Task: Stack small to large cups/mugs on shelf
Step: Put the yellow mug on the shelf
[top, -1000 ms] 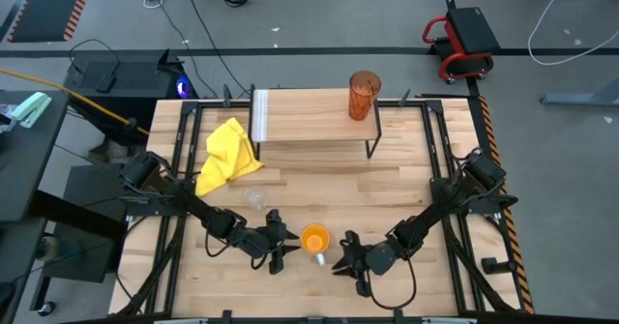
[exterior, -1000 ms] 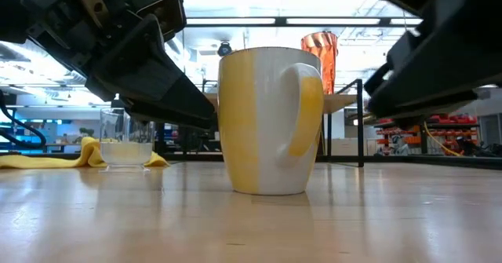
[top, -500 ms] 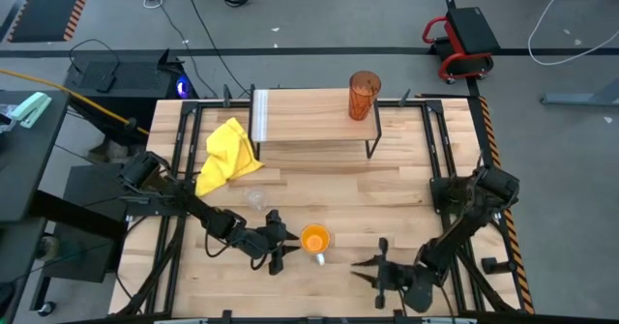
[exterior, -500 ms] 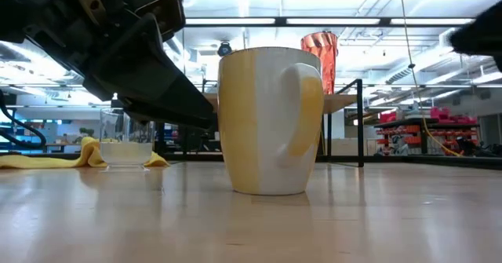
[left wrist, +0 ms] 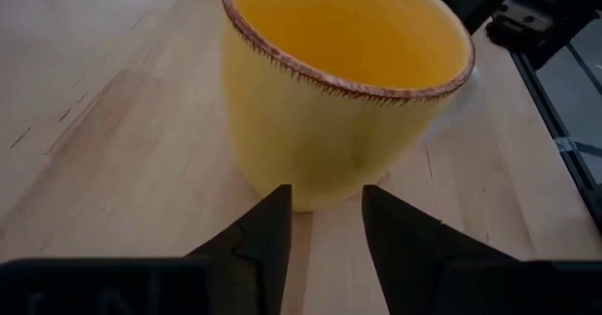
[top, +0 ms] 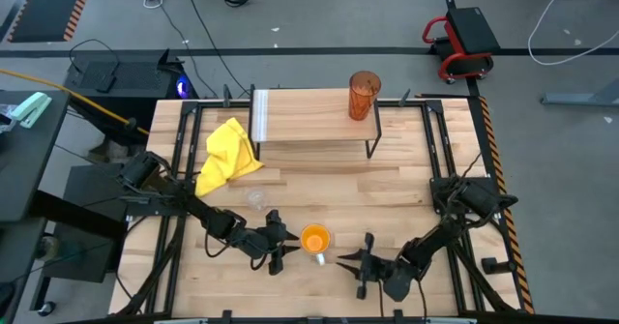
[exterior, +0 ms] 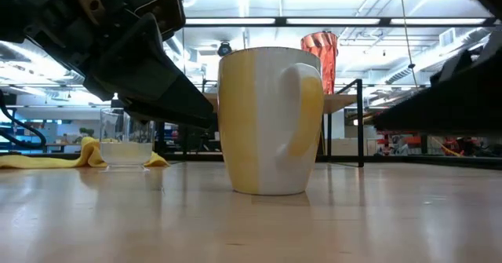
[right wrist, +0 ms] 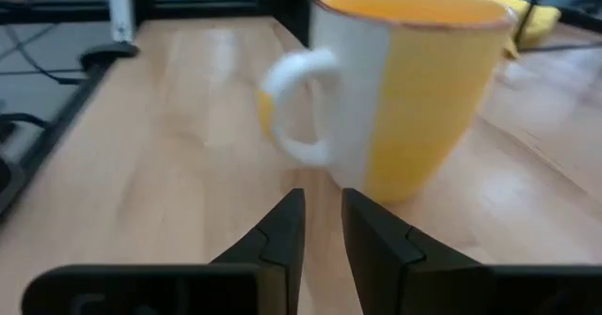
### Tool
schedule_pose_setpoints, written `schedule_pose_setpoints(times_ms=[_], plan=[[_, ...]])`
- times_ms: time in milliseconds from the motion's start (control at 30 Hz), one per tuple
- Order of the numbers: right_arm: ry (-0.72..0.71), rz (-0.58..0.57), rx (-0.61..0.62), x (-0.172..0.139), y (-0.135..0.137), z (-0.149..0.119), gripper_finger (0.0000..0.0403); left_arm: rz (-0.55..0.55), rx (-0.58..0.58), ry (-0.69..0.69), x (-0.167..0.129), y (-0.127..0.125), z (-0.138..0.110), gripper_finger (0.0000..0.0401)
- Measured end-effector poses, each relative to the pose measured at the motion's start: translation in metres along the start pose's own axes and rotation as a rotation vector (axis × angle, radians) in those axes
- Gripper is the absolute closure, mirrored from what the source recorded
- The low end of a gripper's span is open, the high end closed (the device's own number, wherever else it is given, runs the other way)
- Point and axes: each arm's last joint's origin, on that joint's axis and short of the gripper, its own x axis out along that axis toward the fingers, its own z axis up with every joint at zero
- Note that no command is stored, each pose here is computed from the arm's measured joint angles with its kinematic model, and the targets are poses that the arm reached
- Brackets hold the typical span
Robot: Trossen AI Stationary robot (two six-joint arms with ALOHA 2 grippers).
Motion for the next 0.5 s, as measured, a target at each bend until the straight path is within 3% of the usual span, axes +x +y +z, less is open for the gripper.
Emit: schedule_pose_setpoints(times_ms=[267, 500], plan=[[0.008, 0.061, 0.009, 0.021, -0.006, 0.009, 0.0321, -0.002, -0.002, -0.003, 0.000, 0.000, 0.000, 0.0264], [0.017, 0.128, -0.057, 0.047, 0.002, 0.016, 0.0321, -0.003, -0.004, -0.005, 0.000, 0.000, 0.000, 0.0262]])
